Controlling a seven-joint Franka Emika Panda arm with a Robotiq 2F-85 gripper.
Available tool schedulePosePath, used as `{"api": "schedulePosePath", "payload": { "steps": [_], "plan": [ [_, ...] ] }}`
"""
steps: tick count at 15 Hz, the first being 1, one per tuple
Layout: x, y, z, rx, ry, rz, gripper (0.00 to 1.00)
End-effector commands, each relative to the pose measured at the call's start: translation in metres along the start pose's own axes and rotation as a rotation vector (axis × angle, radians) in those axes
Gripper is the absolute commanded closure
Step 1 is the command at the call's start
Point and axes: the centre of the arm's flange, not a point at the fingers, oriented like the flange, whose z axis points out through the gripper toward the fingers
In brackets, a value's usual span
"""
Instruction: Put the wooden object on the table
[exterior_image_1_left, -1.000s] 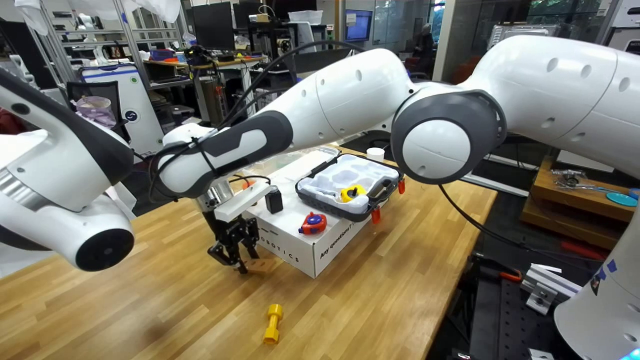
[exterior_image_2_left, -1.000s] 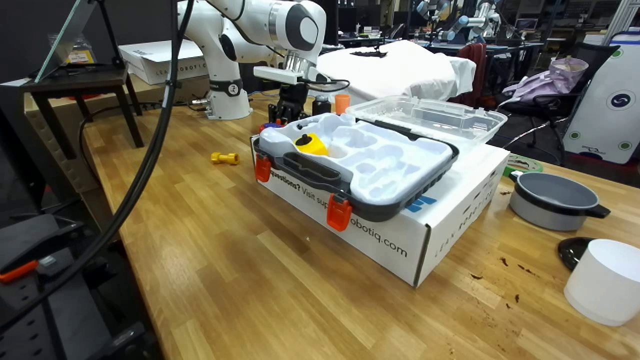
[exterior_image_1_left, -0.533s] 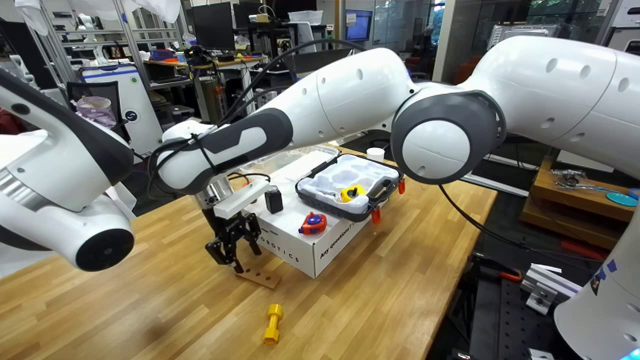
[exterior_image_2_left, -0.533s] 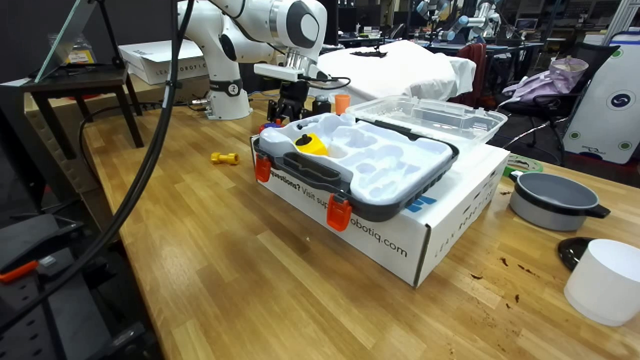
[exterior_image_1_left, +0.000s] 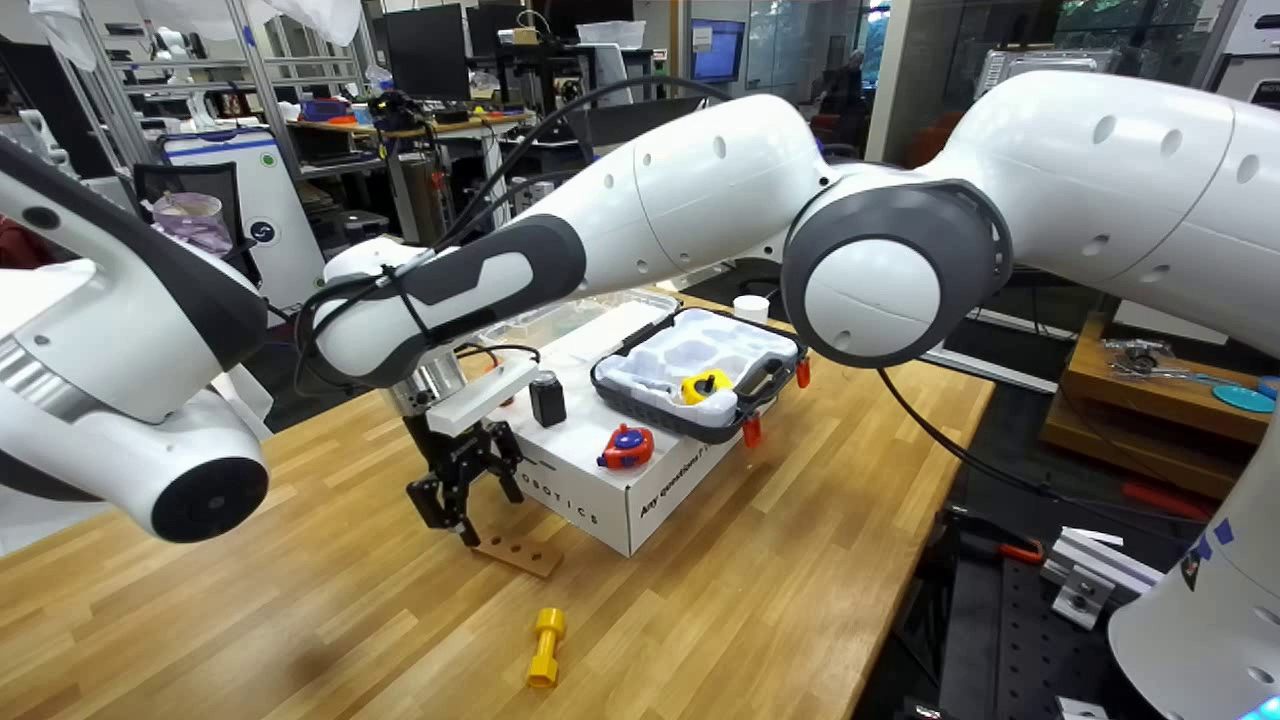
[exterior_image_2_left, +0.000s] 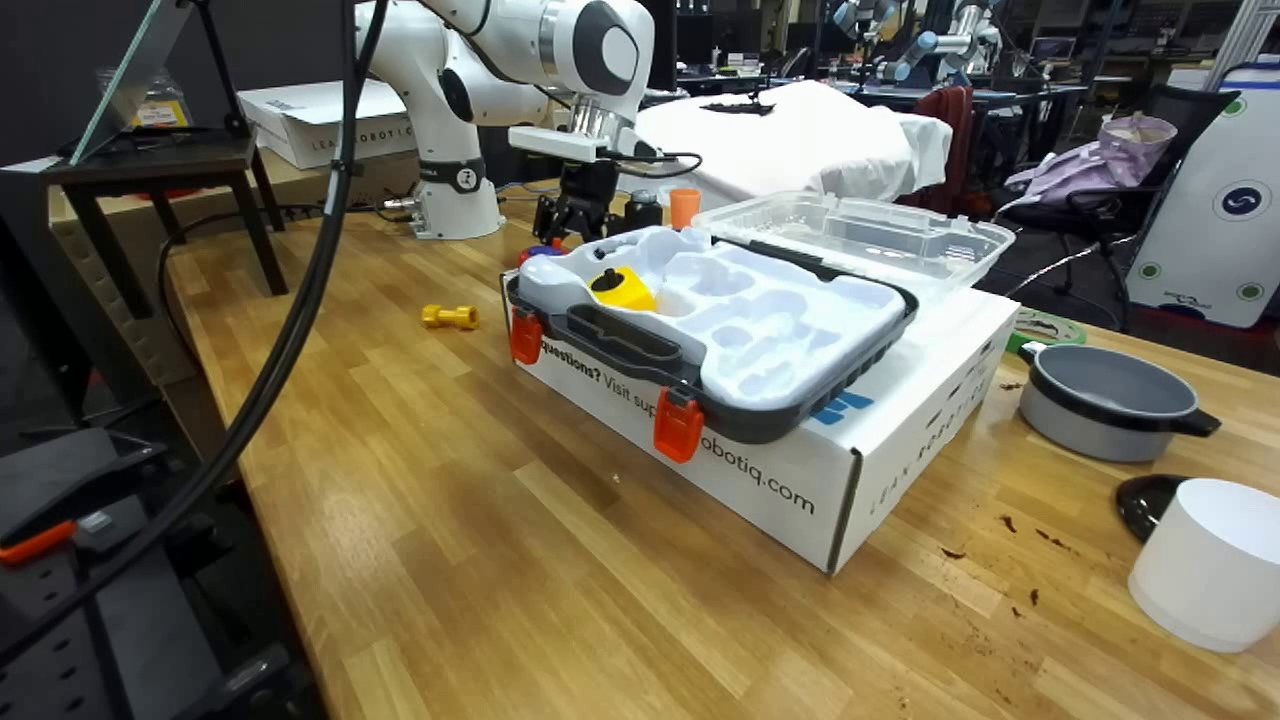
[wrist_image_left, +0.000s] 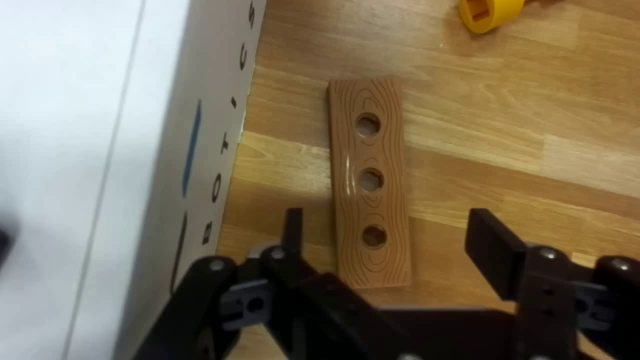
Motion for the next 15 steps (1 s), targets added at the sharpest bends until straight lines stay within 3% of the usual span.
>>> {"api": "schedulePosePath", "payload": {
  "steps": [1,5,11,14,15],
  "plan": [
    [-0.028,0.01,-0.018,0.02,0.023,0.007,0.0],
    [-0.059,0.027,-0.044,0.044,0.067,-0.01,0.0],
    [-0.094,0.075,-0.058,0.098,0.068,-0.095,0.0],
    [-0.111,0.095,-0.053,0.105,0.029,-0.153,0.0],
    [-0.046,0.092,-0.071,0.079,0.022,-0.112,0.0]
  ]
}}
